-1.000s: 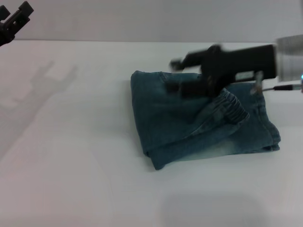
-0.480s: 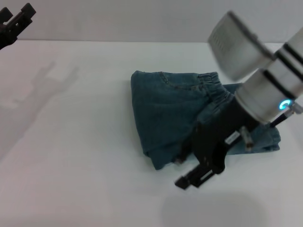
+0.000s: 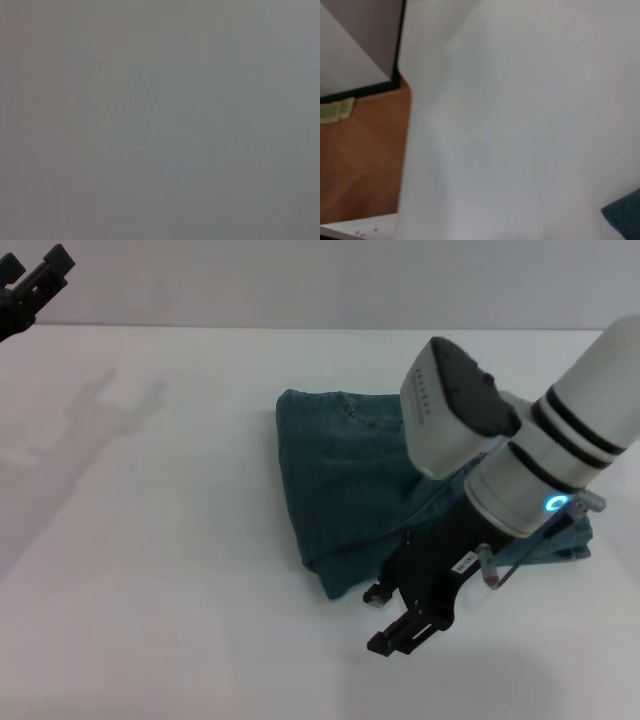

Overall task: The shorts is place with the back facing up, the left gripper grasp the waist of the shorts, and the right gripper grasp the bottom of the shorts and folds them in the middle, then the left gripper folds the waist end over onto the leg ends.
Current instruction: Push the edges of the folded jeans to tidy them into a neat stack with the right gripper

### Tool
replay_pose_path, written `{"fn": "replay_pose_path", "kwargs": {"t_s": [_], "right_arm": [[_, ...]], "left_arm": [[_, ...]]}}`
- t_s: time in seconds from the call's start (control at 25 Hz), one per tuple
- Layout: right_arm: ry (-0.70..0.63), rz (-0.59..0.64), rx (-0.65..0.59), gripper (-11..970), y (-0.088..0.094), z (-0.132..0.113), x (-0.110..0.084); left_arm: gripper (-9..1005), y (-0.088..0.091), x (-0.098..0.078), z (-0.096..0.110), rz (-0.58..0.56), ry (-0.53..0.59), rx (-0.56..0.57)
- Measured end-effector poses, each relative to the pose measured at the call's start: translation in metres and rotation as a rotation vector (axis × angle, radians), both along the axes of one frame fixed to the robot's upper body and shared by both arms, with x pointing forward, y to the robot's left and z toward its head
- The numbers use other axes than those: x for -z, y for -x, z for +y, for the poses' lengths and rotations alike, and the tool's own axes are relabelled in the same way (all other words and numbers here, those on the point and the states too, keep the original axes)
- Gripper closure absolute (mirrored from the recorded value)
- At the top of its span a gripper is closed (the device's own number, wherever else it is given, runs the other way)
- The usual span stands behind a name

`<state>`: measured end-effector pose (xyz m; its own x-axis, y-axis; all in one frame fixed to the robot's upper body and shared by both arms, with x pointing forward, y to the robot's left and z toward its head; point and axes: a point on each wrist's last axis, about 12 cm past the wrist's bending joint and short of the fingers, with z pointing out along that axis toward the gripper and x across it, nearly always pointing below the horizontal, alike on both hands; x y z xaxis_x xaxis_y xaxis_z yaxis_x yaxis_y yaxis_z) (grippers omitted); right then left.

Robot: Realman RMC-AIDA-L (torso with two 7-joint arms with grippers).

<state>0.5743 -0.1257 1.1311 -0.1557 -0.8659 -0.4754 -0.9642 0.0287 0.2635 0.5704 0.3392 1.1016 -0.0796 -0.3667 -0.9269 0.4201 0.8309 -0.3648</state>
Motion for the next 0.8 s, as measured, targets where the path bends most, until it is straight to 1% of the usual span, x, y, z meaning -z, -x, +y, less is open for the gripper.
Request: {"fn": "replay_pose_path", "kwargs": {"t_s": [0.2, 0.8], "right_arm": [[-0.006, -0.037, 0.013, 401, -0.003, 0.006, 0.005], [-0.032, -0.152, 0.085, 400, -0.019, 0.012, 0.004]], "left_arm": [[152, -0.002, -0.001, -0.001, -0.003, 0.000, 0.001], [152, -0.003, -0.001, 0.002, -0.006, -0.009, -0.019]]}}
